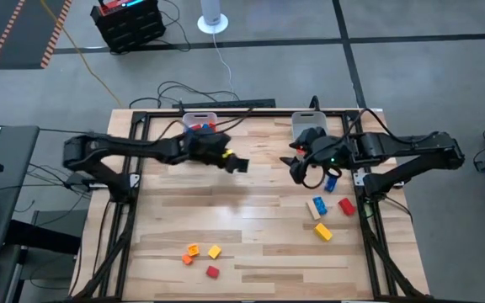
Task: Sort blocks by size
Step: Put the green cuboid game piece into the white bin
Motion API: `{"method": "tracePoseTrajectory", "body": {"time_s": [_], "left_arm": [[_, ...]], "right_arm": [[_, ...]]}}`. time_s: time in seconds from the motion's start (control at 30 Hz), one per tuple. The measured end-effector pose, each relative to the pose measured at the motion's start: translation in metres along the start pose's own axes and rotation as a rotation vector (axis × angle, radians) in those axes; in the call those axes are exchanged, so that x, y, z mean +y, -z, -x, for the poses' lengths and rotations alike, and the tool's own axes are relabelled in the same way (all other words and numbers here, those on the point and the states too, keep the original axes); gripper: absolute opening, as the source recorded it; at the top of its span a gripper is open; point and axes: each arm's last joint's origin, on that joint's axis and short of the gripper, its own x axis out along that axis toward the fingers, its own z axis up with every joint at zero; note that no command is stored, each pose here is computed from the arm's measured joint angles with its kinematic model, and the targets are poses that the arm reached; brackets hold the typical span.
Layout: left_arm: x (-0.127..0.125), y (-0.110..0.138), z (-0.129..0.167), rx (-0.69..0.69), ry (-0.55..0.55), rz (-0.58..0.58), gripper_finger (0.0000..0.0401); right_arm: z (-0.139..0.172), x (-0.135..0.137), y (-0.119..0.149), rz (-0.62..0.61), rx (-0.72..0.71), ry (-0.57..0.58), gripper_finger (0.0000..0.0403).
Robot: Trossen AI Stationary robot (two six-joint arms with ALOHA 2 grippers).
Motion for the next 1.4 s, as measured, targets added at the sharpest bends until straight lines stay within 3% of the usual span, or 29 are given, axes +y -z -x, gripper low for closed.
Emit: {"method": "tracePoseTrajectory", "body": {"time_s": [0.17, 0.37, 0.67, 0.93, 1.17, 1.3, 1.4], "left_arm": [[0.002, -0.022, -0.049, 0.049, 0.027, -0.079, 0.0083], [0.005, -0.06, -0.102, -0.012, 0.03, -0.145, 0.0085], [0.027, -0.107, -0.172, -0.057, 0.077, -0.109, 0.0086], [0.042, -0.112, -0.213, -0.011, -0.002, -0.086, 0.0086], [0.05, -0.097, -0.232, 0.043, -0.038, -0.128, 0.009], [0.041, -0.097, -0.232, -0.005, -0.053, -0.247, 0.0117], [0.039, -0.098, -0.232, -0.019, -0.047, -0.253, 0.0151]], "right_arm": [[0.001, -0.003, 0.003, -0.096, 0.018, 0.039, 0.0301], [0.002, -0.009, 0.013, -0.242, 0.106, 0.113, 0.0301], [0.008, -0.009, 0.014, -0.341, 0.104, 0.092, 0.0301], [0.025, -0.009, 0.014, -0.367, 0.084, 0.04, 0.0301], [0.029, -0.011, 0.014, -0.378, 0.074, 0.034, 0.0301], [0.03, -0.012, 0.014, -0.373, 0.075, 0.035, 0.0302], [0.029, -0.012, 0.014, -0.367, 0.079, 0.039, 0.0301]]}}
